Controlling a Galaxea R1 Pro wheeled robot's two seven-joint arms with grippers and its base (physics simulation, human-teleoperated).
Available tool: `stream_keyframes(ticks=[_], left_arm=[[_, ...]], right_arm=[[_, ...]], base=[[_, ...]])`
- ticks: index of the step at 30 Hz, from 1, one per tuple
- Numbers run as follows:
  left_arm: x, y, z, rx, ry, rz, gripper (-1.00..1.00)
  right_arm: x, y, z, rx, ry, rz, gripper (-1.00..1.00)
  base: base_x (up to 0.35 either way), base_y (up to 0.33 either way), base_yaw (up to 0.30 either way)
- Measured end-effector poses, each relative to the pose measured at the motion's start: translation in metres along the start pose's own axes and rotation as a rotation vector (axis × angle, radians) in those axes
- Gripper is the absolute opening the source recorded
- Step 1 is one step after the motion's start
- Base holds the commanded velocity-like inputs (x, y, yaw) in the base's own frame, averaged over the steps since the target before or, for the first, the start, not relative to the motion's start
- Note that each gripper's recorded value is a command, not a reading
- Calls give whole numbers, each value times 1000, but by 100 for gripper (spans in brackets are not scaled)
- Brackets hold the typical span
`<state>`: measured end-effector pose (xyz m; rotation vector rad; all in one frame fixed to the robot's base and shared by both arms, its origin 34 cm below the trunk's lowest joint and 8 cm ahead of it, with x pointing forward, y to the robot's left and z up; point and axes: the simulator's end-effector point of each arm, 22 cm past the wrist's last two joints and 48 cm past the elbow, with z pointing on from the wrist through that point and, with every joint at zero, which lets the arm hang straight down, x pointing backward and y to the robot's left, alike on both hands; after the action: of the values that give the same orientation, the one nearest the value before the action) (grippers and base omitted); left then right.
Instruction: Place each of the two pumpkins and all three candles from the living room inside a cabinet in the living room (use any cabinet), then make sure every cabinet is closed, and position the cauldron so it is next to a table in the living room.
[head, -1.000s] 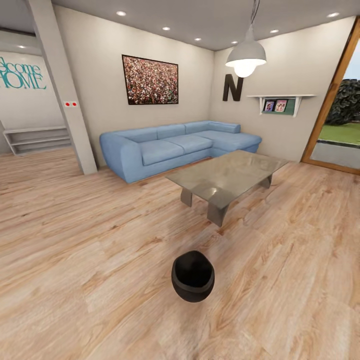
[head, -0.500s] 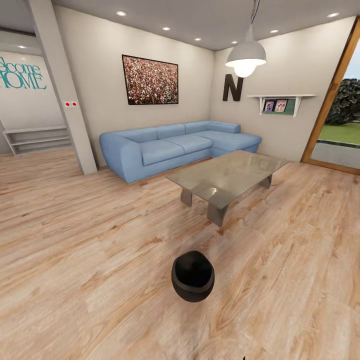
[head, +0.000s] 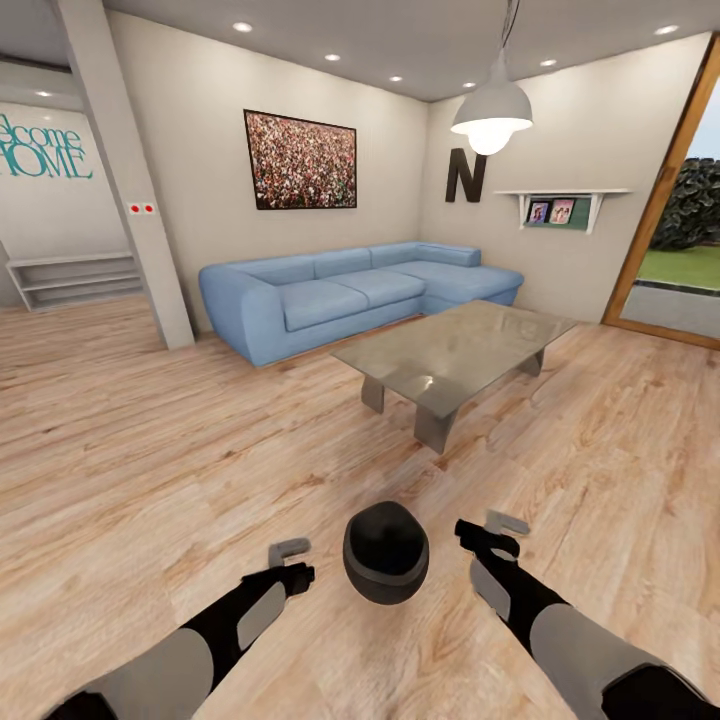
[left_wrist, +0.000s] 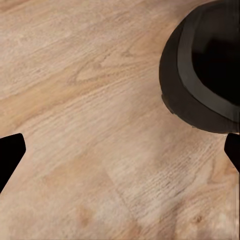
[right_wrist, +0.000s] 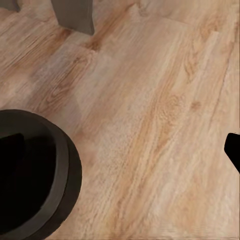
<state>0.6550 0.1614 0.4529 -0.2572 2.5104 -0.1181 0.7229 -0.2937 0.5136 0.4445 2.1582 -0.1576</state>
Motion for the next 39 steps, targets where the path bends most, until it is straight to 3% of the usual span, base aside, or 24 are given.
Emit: stream_keyframes(ticks=[7,18,24,28,32,34,39], left_arm=[[-15,-24,-5,7,-20,-6,100],[-20,-28,-7,7,-31,-8,100],[-13,-28,-6,5,-16,-2,100],[-11,-26,-5,0,-11,-1,100],[-6,-21,-4,-12,-1,3,100],[-4,-21,-4,-12,3,5,100],[-3,-21,-3,-9,6,6,100]], right_arm=[[-2,9,1,-11,53,-6,100],[5,15,0,-34,86,-24,100],[9,36,-2,-127,95,-34,100],[12,42,-4,-145,97,-57,100],[22,47,-6,-165,134,-75,100],[26,56,-9,-208,150,-82,100],[34,67,-12,-265,159,-140,100]], base=[[0,0,0],[25,0,0],[302,0,0],[331,0,0],[332,0,0],[333,0,0],[333,0,0]])
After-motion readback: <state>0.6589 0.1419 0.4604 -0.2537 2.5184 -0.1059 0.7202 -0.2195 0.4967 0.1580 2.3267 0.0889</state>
